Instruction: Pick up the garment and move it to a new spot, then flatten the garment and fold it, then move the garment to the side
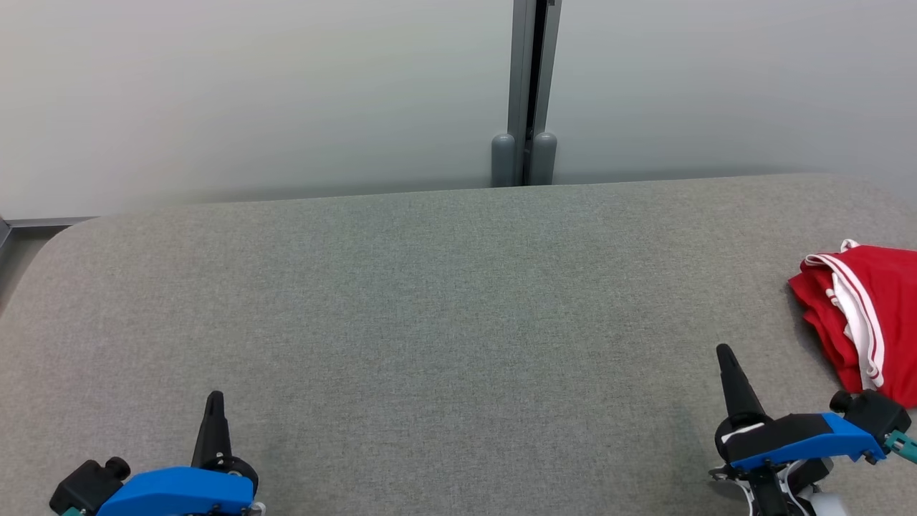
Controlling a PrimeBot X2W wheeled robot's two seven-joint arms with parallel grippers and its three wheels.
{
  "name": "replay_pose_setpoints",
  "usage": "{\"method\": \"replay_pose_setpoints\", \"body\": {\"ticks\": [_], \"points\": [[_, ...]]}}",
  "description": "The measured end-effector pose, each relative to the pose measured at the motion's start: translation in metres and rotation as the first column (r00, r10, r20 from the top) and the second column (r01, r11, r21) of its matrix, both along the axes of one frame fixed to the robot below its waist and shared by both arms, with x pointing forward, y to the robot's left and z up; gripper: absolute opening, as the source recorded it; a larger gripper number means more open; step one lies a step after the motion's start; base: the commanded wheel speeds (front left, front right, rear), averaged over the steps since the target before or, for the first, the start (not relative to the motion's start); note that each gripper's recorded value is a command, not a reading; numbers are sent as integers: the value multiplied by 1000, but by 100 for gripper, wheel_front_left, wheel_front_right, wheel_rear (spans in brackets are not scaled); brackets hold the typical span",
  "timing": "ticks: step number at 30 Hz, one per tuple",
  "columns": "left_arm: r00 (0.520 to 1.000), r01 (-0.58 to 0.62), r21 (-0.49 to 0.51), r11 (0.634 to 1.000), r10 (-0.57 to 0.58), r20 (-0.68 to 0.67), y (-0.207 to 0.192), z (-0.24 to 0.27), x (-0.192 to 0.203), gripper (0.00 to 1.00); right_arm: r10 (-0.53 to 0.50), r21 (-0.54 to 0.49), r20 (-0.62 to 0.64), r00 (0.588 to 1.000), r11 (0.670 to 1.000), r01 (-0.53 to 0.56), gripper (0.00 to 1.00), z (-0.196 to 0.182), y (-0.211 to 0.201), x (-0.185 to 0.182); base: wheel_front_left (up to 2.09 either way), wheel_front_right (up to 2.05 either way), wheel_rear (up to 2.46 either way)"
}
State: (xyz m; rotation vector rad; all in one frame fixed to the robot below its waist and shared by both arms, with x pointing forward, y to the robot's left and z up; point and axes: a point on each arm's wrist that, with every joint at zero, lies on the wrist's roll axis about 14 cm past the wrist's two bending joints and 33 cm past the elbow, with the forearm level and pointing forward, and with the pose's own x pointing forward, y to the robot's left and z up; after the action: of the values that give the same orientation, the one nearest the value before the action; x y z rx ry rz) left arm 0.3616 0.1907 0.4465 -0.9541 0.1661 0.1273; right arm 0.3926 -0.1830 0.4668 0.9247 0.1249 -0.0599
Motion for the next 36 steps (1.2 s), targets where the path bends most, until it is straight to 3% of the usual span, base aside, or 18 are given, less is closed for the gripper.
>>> {"method": "replay_pose_setpoints", "body": {"ticks": [15, 36], "points": [[999, -17, -157, 987, 22, 29, 2, 11, 7, 0, -26, 163, 17, 1000, 986, 23, 0, 8, -4, 0, 0, 0, 0], [996, -20, -338, 941, 49, 78, 5, 27, 15, 0, -51, 354, 45, 998, 935, 32, 0, 20, -9, -1, 0, 0, 0]]}}
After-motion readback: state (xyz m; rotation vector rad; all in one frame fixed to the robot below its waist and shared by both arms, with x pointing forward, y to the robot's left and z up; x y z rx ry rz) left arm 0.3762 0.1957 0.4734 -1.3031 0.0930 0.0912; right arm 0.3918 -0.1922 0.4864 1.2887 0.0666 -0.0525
